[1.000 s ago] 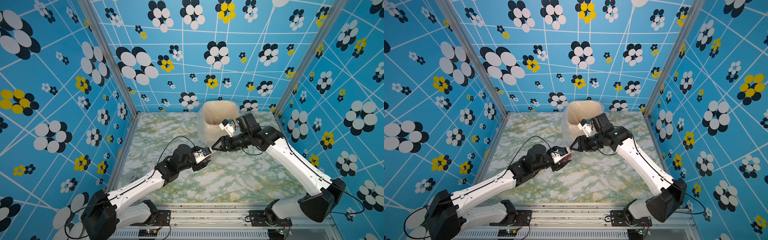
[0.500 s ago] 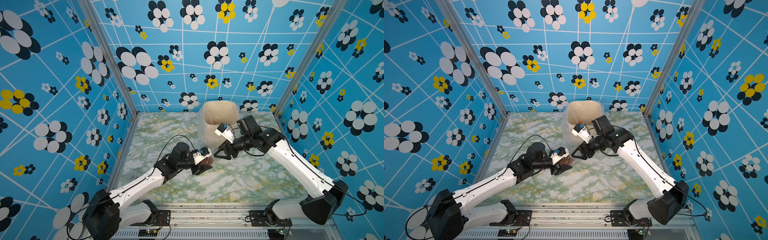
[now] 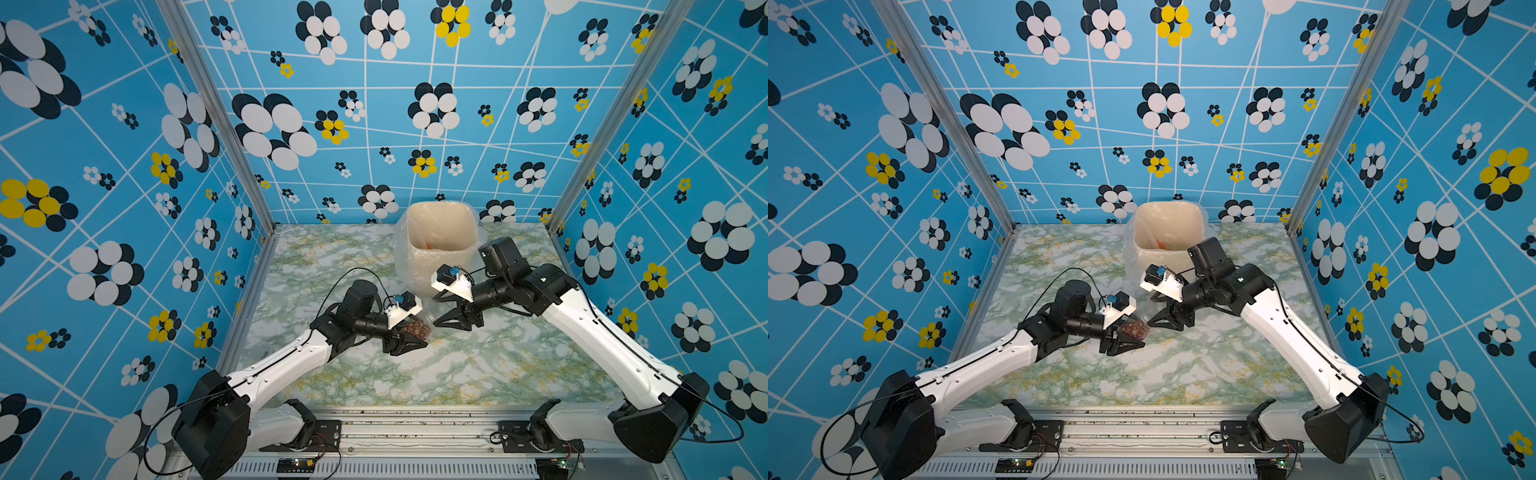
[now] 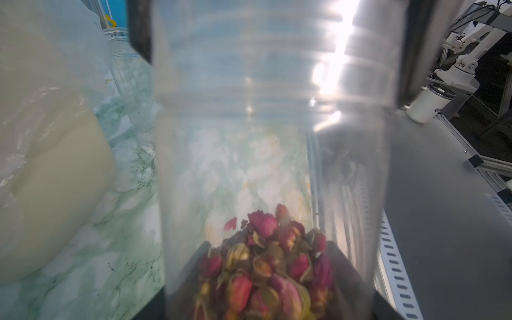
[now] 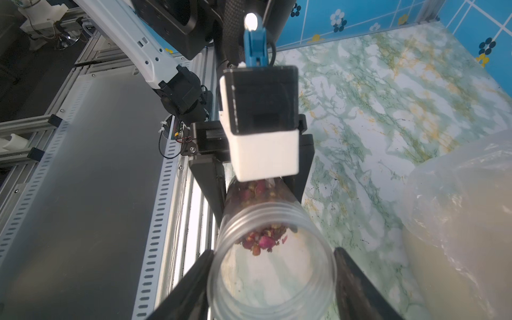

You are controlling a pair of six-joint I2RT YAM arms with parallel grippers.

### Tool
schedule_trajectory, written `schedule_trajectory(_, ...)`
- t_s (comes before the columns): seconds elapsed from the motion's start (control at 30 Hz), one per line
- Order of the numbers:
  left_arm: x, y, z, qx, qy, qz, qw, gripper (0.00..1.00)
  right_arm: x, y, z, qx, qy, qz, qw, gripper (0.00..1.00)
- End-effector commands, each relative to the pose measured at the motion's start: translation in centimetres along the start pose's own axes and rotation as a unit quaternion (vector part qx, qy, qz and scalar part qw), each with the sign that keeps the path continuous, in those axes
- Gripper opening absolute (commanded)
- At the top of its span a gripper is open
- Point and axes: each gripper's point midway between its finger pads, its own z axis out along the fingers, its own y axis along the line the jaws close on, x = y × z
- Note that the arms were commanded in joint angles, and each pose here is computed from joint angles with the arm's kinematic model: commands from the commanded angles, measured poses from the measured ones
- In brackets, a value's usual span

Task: Empty the moldy dried flower tea in the jars
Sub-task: Unscrew the lid from the jar.

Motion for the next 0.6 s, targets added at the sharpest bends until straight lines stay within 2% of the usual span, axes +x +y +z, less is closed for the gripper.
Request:
schedule_trajectory(0.0,-4.3,-2.8,-0.6,0.071,-0.056,0.043,0.995,0.23,1.0,-2.4,0.6,0.041,0.025,-0.066,0.997,0.23)
schedule_trajectory(0.17,-3.9,-1.1,-0.5,0.018,-0.047,0.053,0.997,0.23,-1.8,-2.9,-0.4,0.069,-0.034,-0.032,0.997,0.62)
schedule_trajectory(0.37,-3.7,2.4,-1.5,-0.109,-0.037,0.093,0.989,0.23,-4.5,-1.6,-2.2,0.063,-0.110,0.036,0.991,0.83)
schedule_trajectory(0.53,-3.9,3.7,-2.2,-0.160,-0.034,0.113,0.980,0.23,-5.7,-0.4,-3.7,0.058,-0.156,0.096,0.981,0.99)
schedule_trajectory(0.57,-4.0,4.0,-2.4,-0.171,-0.034,0.117,0.978,0.23,-6.0,-0.4,-4.1,0.061,-0.167,0.118,0.977,0.99)
